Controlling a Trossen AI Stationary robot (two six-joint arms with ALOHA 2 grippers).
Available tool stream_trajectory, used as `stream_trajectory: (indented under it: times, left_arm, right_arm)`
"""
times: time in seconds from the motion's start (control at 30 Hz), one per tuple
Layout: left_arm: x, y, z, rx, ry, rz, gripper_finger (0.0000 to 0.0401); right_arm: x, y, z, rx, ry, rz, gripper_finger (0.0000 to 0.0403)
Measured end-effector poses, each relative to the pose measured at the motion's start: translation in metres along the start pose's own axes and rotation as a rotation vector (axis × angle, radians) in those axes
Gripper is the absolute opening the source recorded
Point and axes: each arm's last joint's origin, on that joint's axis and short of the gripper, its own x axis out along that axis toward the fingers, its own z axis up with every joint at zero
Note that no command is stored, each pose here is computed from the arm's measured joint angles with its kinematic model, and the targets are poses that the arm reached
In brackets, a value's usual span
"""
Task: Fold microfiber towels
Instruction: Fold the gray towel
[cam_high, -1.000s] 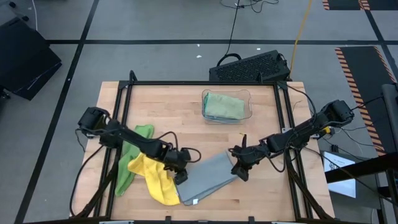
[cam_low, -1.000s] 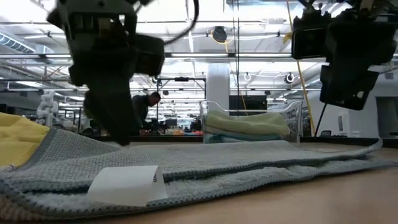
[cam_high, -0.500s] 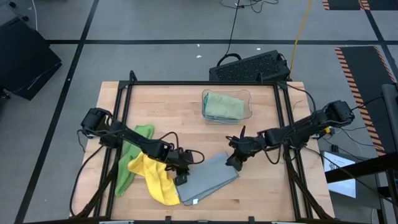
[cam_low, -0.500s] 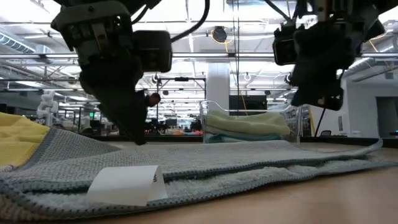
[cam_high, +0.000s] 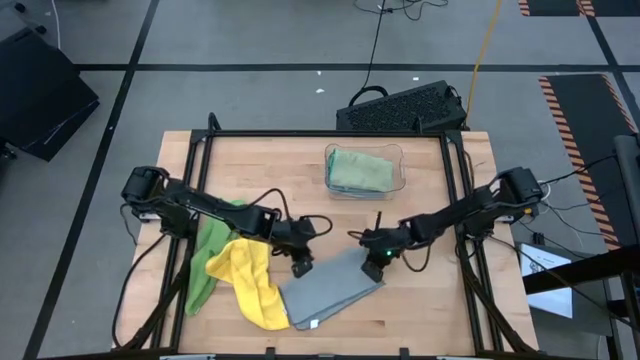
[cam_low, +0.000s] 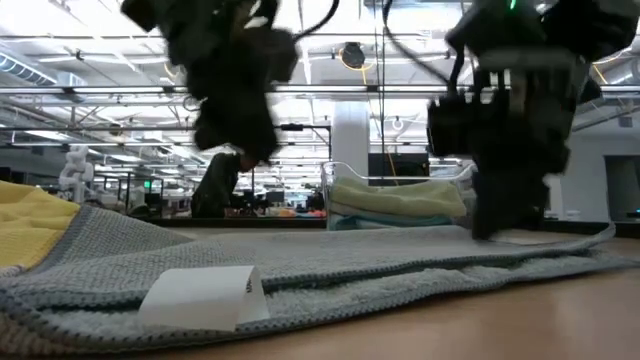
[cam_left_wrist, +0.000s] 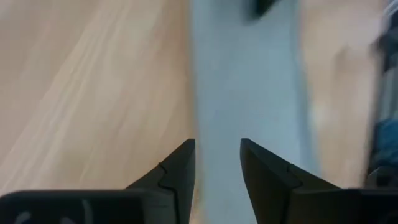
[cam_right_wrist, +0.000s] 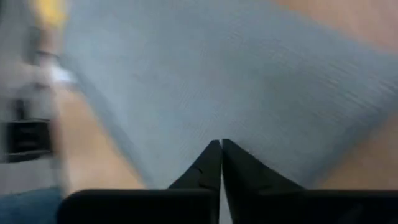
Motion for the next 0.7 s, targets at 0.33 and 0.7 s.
stream_trajectory:
  times: [0.33,0.7]
  left_arm:
    - [-0.004,-0.007,0.009,-0.041,-0.054,0.006,0.0129]
    - [-0.003,-0.025,-0.011,-0.035,-0.043,0.033,0.0130]
  right_arm:
    - [-0.021,-0.024,-0.018,0.067,0.211,-0.291,0.0002]
    - [-0.073,-0.018,-0.017,0.071,0.099,-0.340,0.0002]
